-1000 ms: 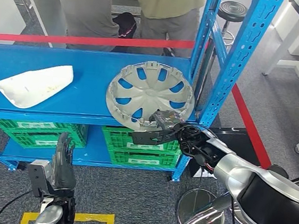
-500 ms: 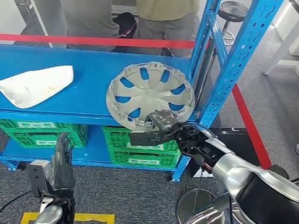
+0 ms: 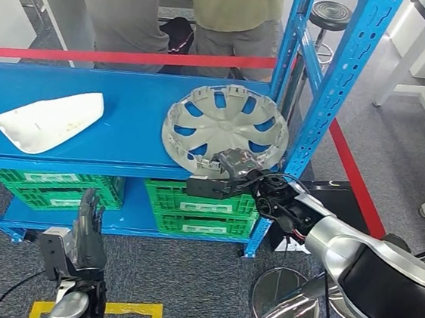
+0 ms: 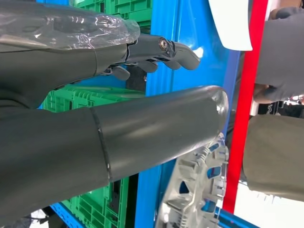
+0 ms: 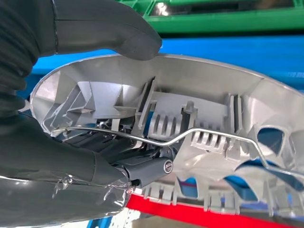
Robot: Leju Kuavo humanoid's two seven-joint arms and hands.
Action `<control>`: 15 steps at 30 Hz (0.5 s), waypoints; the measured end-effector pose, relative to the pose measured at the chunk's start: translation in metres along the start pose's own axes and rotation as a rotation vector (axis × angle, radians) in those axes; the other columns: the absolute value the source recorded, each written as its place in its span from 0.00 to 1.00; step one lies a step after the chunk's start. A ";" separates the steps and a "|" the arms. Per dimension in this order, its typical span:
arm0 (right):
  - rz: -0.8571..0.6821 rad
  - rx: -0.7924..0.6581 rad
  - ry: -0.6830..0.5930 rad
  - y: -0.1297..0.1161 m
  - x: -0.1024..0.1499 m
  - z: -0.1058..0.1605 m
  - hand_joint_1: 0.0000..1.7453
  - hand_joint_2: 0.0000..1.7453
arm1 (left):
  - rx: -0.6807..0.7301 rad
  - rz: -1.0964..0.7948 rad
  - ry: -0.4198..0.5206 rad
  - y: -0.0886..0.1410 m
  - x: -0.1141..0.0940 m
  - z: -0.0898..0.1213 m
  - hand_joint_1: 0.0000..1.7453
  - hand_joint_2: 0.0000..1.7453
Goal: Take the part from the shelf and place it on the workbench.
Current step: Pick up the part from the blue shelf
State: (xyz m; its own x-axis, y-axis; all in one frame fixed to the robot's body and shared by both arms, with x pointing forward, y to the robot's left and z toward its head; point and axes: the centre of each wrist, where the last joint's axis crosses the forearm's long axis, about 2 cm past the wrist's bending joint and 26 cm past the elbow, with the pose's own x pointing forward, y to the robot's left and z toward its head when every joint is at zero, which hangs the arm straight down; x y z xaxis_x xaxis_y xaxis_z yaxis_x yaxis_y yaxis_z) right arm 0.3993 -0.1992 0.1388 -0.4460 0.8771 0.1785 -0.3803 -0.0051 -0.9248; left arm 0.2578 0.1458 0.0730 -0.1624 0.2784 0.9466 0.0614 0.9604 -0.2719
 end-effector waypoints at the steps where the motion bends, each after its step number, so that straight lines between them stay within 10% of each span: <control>1: -0.007 -0.013 -0.002 -0.001 0.001 0.000 1.00 1.00 | 0.000 -0.002 0.000 0.000 0.000 0.000 0.00 0.00; 15: -0.145 -0.241 -0.081 -0.036 0.016 0.019 1.00 1.00 | 0.014 -0.027 0.006 0.004 -0.002 0.003 0.00 0.00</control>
State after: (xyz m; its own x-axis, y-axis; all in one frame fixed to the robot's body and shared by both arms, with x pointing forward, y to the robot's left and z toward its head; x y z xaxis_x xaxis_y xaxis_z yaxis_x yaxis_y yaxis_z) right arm 0.3905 -0.1940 0.1815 -0.4679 0.8189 0.3323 -0.2462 0.2404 -0.9389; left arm 0.2552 0.1495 0.0697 -0.1579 0.2521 0.9547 0.0431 0.9677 -0.2484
